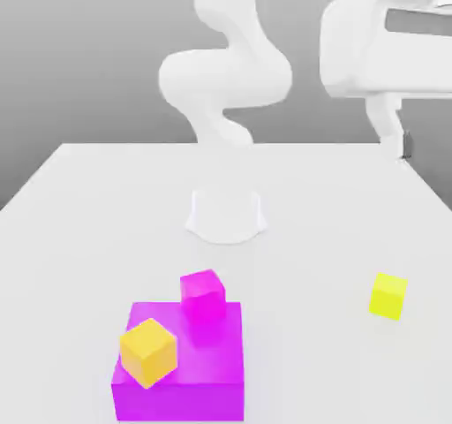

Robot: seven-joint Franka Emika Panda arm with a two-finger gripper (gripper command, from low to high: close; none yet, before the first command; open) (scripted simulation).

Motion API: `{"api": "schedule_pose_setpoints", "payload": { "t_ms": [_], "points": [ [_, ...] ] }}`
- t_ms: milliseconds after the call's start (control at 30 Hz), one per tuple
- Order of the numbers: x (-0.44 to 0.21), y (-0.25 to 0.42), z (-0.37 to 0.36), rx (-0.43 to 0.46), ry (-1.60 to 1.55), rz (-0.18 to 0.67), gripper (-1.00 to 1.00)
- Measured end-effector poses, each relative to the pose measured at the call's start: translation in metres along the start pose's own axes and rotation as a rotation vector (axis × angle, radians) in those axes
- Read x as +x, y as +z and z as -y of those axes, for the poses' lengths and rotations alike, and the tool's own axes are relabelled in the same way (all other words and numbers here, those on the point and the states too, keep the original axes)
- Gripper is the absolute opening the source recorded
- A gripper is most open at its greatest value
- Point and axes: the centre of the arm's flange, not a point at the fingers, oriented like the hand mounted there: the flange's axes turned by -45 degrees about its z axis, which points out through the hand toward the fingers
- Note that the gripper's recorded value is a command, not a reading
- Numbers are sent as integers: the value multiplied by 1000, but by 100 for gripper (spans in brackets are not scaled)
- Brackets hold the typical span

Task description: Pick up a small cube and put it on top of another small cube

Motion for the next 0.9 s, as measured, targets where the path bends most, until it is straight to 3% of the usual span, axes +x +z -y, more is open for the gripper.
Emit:
{"api": "schedule_pose_setpoints", "payload": {
  "t_ms": [467,600,633,900],
  "points": [
    [-36,223,161,152,-330,275,0],
    [-58,284,179,165,-354,295,0],
    [-62,295,180,165,-355,296,-100],
    [-59,285,180,166,-355,297,-100]
  ]
}}
